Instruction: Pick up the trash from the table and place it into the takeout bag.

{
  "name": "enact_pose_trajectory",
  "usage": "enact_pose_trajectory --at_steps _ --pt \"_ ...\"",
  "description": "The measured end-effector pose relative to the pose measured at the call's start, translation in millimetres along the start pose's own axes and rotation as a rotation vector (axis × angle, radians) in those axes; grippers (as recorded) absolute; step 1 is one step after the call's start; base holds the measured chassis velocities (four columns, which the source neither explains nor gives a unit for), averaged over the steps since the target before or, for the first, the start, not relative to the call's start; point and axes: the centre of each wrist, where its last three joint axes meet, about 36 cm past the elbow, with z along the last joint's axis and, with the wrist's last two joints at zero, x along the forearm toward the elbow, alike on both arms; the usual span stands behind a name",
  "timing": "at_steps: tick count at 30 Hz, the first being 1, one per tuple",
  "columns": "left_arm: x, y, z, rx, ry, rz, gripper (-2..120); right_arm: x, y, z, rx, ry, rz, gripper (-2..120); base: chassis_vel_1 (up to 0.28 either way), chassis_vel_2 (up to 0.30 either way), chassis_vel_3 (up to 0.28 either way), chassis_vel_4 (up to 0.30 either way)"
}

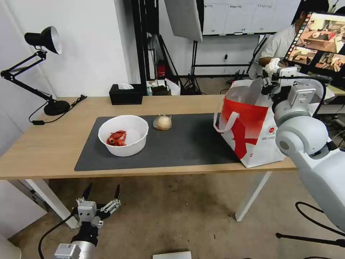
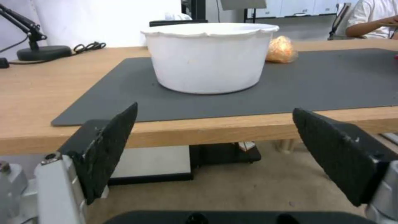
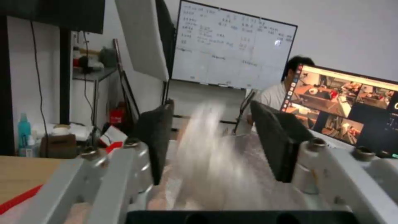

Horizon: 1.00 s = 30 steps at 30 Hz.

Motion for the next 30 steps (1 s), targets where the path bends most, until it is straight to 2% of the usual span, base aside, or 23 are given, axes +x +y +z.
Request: enact_pose_trajectory --at_steps 3,4,6,8,11,16,18,20,23,30 --pt "1 -0.1 0.2 0.000 0.001 0.000 100 1 3 3 -0.002 0.008 -0.007 69 0.000 0.000 0.000 0.000" --pt "1 -0.1 0.2 0.000 0.001 0.000 100 1 3 3 -0.002 0.008 -0.007 69 0.000 0.000 0.000 0.000" --pt "0 -0.1 -0.7 0.001 -0.001 0.001 100 2 4 4 -0.003 0.010 -0.010 80 0.000 0.000 0.000 0.000" --pt "0 -0.2 -1.3 0.001 -0.002 0.001 100 2 5 4 -0.004 0.011 -0.011 84 0.000 0.000 0.000 0.000" --pt "1 -0.9 -4.0 0.001 -0.007 0.003 100 3 7 6 -0.020 0.003 -0.023 96 0.000 0.000 0.000 0.000" --pt "2 -1.4 -7.3 0.001 -0.014 0.005 100 5 11 8 -0.039 -0.007 -0.036 100 0.000 0.000 0.000 0.000" --pt "2 -1.2 -8.7 0.001 -0.016 0.001 100 13 18 10 -0.097 -0.073 -0.115 100 0.000 0.000 0.000 0.000" --pt "3 -1.4 -8.5 0.002 -0.018 0.000 100 17 21 11 -0.115 -0.094 -0.152 100 0.000 0.000 0.000 0.000" --pt "3 -2.1 -7.0 0.003 -0.023 -0.004 100 35 29 20 -0.181 -0.153 -0.312 100 0.000 0.000 0.000 0.000" --pt "3 -2.2 -5.6 0.004 -0.027 -0.005 100 73 35 48 -0.257 -0.192 -0.476 100 0.000 0.000 0.000 0.000"
